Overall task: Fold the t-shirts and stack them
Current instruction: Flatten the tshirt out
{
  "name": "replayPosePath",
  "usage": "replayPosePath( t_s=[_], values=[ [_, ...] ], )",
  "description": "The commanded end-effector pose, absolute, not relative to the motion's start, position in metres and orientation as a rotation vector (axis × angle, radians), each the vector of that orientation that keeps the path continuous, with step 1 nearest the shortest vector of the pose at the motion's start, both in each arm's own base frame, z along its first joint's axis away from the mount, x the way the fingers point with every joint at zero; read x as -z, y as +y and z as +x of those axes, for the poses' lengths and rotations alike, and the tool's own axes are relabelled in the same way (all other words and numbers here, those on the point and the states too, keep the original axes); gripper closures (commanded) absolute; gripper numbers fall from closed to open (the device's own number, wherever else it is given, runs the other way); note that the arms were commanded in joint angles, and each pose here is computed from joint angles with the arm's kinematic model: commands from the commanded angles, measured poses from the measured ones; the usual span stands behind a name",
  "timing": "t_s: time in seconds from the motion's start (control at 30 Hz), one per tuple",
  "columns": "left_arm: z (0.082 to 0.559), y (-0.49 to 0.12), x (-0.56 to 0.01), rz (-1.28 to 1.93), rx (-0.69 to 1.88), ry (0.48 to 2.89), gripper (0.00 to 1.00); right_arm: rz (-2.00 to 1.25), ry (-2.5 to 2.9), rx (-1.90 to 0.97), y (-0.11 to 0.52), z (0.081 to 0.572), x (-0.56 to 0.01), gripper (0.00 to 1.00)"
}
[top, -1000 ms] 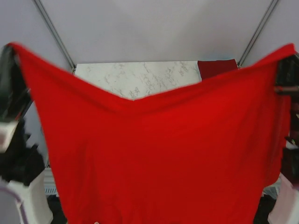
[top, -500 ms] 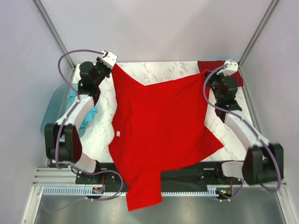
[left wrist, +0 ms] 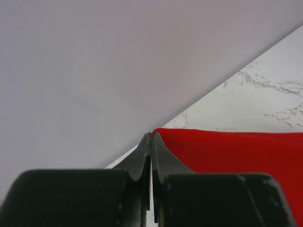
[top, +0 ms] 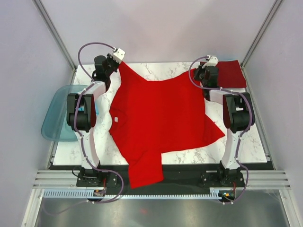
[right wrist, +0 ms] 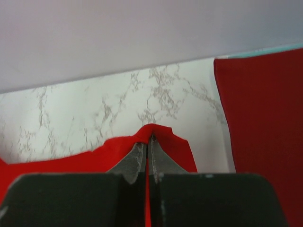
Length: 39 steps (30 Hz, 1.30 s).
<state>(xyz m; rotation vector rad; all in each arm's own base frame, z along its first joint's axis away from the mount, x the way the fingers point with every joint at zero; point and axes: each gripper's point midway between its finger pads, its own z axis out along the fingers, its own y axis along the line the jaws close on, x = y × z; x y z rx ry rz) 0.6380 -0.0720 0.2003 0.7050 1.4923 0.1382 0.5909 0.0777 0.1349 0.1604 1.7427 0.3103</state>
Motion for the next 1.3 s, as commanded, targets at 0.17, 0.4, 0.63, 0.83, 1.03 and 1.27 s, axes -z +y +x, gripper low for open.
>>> replayPosePath(
  t_s=[0.17,0.4,0.63,0.83,1.03,1.27],
  values=[
    [0.649,-0.058,-0.241,0.633,-0.250,1.391,0.98,0.062,1.636,-0.226,0.072,0.661,-0.157,1.00],
    [0.649,-0.041,-0.231,0.608,-0.321,1.428,0.98,0.239,1.597,-0.120,0.043,0.672,-0.169,1.00],
    [0.650,-0.029,-0.224,0.600,-0.360,1.449,0.98,0.136,1.587,-0.215,0.067,0.691,-0.156,1.00],
    [0.649,-0.012,-0.227,0.587,-0.387,1.453,0.98,-0.031,1.575,-0.345,0.102,0.713,-0.143,1.00],
    [0.651,-0.004,-0.228,0.580,-0.394,1.453,0.98,0.024,1.491,-0.379,0.105,0.721,-0.136,1.00],
    [0.640,-0.009,-0.233,0.606,-0.353,1.446,0.98,-0.002,1.484,-0.284,0.091,0.728,-0.128,0.99]
  ],
)
